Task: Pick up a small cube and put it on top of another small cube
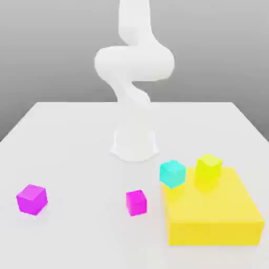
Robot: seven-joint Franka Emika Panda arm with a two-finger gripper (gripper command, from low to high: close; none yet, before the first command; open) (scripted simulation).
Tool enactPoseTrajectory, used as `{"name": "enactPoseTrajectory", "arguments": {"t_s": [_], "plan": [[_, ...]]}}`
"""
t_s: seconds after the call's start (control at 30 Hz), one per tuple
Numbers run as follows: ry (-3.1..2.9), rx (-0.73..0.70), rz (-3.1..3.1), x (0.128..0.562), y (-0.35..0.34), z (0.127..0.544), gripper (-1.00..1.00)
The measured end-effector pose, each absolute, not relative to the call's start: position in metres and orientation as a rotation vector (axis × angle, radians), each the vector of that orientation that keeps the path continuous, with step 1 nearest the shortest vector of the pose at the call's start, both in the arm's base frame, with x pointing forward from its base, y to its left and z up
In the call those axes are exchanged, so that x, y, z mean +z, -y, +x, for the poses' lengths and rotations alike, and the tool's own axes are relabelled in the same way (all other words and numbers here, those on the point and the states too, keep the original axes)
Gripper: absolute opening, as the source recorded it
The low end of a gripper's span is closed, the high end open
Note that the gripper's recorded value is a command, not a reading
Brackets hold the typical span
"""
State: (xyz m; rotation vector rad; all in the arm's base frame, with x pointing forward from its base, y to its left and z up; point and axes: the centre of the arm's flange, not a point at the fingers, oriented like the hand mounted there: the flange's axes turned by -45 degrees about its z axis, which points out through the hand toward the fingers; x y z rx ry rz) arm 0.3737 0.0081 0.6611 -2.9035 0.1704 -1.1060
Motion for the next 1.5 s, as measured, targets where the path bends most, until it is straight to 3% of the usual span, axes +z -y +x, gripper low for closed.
{"name": "enactPoseTrajectory", "arguments": {"t_s": [0.17, 0.33, 0.53, 0.73, 1.47, 1.5], "plan": [[-0.535, -0.840, -2.905, 0.540, -0.016, 0.414, 0.00], [-0.897, -0.593, -2.861, 0.426, -0.015, 0.419, 0.00], [-1.341, -0.307, -2.750, 0.301, -0.008, 0.385, 0.00], [-1.775, -0.040, -2.577, 0.204, -0.005, 0.318, 0.00], [-1.843, -0.008, -2.543, 0.128, -0.006, 0.308, 0.00], [-1.842, -0.004, -2.544, 0.125, -0.005, 0.307, -1.00]]}}
